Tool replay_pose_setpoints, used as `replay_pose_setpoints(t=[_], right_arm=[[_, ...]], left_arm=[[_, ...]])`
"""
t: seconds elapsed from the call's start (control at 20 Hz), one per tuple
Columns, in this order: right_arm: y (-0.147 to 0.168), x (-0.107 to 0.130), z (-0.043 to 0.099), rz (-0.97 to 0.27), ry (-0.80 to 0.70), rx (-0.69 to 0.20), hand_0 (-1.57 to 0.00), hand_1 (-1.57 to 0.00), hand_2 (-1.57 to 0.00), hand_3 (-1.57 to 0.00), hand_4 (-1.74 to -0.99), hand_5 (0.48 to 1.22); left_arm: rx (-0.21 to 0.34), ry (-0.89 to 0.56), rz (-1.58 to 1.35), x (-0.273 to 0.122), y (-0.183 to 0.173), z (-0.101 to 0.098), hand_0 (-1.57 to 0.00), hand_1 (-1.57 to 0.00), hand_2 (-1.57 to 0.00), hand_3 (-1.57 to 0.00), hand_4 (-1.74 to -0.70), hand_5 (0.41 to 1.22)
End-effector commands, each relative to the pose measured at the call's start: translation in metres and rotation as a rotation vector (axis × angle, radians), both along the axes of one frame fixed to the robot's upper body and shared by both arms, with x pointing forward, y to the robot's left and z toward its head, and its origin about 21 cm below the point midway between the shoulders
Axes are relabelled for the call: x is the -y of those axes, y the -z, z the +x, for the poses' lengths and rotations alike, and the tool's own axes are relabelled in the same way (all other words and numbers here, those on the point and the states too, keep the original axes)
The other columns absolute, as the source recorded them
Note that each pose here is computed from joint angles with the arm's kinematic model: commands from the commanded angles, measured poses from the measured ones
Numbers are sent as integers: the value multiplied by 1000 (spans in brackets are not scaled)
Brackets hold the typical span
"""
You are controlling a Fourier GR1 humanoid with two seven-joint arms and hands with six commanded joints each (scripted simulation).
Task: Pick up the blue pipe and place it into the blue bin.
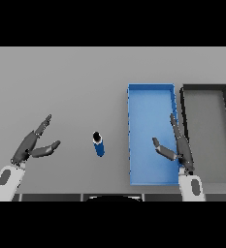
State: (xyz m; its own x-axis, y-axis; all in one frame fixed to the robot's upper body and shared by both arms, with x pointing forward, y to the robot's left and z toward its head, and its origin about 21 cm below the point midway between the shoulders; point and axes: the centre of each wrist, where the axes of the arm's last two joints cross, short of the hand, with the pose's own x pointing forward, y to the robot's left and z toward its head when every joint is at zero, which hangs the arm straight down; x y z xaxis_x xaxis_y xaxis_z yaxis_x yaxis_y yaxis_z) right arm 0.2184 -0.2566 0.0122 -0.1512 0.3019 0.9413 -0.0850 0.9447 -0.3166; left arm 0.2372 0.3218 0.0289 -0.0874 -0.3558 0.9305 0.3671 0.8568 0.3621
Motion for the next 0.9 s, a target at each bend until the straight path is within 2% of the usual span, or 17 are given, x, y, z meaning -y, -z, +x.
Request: replay_pose_setpoints(t=[0.0,0.1,0.2,0.35,0.6,0.7,0.85], right_arm=[[-1,0,3,-1,5,-3,1,1,1,1,-1179,616],[-2,-2,3,-9,5,-9,1,1,1,1,-1174,616],[-2,-4,4,-20,6,-16,1,1,1,1,-1164,617],[-2,-3,0,-3,0,-15,1,1,1,1,-1189,619],[0,-4,-1,9,1,-16,1,1,1,1,-1218,627],[-5,-4,0,12,12,-22,1,1,1,1,-1214,624],[-5,0,0,6,20,-27,1,1,1,1,-1202,621]], left_arm=[[-24,39,5,5,0,-1,1,1,1,1,-1026,549],[-51,113,3,19,0,-8,1,1,1,1,-1071,522],[-114,179,10,36,4,-13,1,1,1,1,-1113,497],[-136,235,37,61,12,-18,1,1,1,1,-1137,464],[-155,289,9,96,28,-15,1,1,1,1,-1147,452],[-127,298,-3,106,33,-9,1,1,1,1,-1154,459],[-129,292,-39,124,41,0,1,1,1,1,-1150,460]])
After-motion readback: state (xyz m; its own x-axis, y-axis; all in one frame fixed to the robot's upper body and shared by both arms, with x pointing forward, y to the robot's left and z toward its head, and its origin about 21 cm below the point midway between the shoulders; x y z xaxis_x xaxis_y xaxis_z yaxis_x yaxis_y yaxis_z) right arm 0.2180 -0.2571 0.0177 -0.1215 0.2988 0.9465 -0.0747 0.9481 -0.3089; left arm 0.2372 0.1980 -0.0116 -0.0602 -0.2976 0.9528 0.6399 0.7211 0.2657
